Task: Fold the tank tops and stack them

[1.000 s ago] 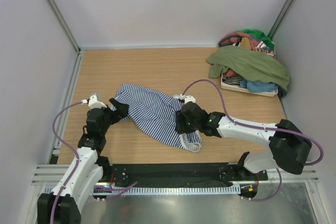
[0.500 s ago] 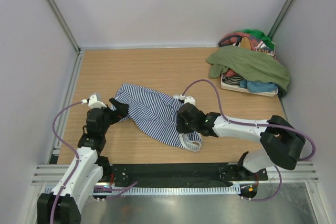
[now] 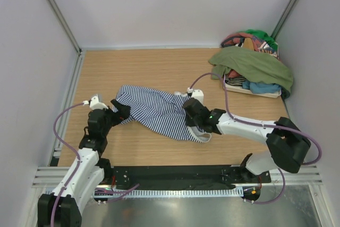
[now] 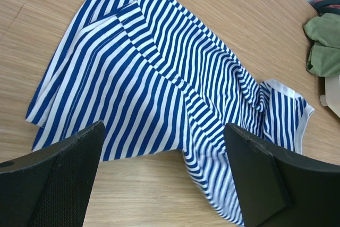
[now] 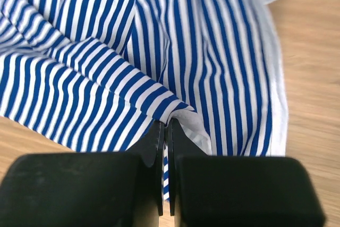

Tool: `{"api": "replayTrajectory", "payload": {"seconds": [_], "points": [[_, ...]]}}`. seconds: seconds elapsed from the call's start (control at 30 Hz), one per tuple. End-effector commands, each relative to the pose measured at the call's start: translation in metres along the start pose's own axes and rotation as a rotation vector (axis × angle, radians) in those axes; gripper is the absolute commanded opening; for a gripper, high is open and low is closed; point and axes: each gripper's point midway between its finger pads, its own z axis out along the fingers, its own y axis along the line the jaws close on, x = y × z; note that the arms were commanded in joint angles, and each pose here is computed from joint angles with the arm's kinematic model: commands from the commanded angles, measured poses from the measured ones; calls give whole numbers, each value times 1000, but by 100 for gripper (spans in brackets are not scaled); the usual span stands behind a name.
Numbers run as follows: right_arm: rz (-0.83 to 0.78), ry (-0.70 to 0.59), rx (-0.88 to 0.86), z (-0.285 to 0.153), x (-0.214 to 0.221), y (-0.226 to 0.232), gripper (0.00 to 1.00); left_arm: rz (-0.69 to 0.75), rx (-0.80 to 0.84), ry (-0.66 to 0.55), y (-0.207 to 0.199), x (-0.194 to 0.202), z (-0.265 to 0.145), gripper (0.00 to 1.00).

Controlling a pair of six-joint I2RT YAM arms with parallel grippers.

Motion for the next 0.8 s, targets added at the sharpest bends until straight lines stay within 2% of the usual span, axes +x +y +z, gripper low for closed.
{"api": "replayTrajectory", "payload": {"seconds": [0.0,0.13,0.3,0.33,0.47,0.53,0.57,0.77], "points": [[41,-164,62,-25,-64,-24,1,-6,20,-28,-11,-15,2,93],[98,-228,129,-37,-105,-73,1,-8,-4,-12,-7,-13,5,93],[-16,-315,-20,-51,-119,-56,1,-21,-34,16,-3,-9,12,94],[-30,-286,-55,-46,-101,-55,1,-24,-36,18,-3,-9,13,94],[-3,-301,-150,-45,-79,-49,1,-50,-69,58,-1,-5,25,94],[11,-308,-142,-39,-66,-56,1,-61,-64,103,-6,-3,34,89],[24,-327,-116,-36,-66,-62,1,-61,-56,113,-8,-3,38,80],[46,-302,-79,-21,-49,-72,1,-57,-58,202,-16,3,65,64]]}}
